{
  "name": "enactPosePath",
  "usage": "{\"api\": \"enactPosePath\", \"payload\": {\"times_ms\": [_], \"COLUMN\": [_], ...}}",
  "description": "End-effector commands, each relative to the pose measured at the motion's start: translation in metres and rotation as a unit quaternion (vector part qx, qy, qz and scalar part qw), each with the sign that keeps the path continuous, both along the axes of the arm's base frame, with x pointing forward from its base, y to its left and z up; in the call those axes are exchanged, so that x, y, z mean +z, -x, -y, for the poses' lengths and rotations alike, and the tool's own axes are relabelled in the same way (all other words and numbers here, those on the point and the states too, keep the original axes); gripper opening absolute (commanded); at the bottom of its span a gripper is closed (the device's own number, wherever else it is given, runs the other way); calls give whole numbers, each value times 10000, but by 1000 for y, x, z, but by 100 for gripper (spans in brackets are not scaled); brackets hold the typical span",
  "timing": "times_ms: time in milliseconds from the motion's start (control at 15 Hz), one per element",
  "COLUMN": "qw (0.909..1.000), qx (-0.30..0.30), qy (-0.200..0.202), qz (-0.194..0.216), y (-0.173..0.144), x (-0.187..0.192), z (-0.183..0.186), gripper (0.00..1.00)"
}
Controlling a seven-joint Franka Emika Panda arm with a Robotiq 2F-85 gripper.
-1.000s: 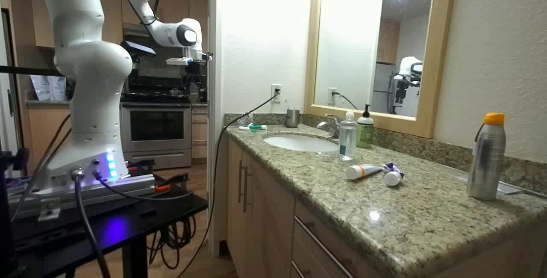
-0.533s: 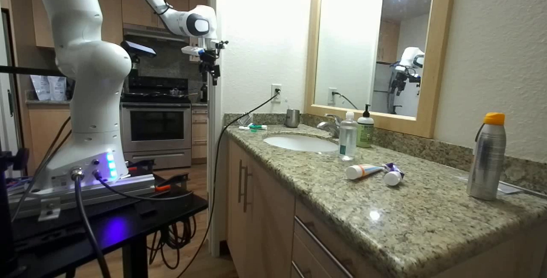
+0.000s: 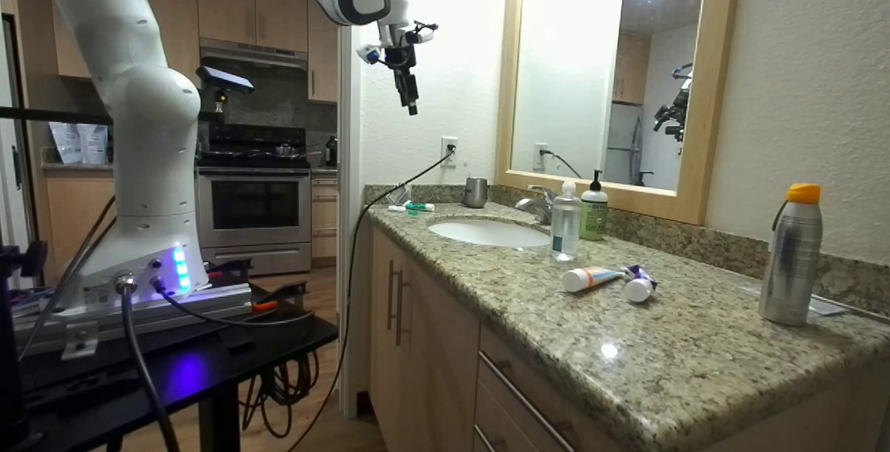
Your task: Move the clear bottle to the left side of the counter
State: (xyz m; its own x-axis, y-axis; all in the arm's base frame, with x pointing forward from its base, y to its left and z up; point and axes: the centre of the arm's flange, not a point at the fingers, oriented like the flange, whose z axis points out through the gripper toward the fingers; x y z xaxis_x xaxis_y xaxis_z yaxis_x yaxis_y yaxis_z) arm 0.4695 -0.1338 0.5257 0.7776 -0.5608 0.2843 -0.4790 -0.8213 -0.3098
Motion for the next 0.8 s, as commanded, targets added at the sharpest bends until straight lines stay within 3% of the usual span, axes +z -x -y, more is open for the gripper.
{"api": "enactPosePath", "payload": {"times_ms": [0,200,333,533,733], "qw": [9995,9972,9933,9779,9584], "qx": [-303,-709,-896,-1596,-2333], "qy": [-79,-179,553,946,1233], "qz": [46,158,470,963,1087], "y": [8,25,0,-47,-71], "x": [2,8,10,57,94], "z": [29,75,73,109,162], "gripper": [100,100,100,100,100]}}
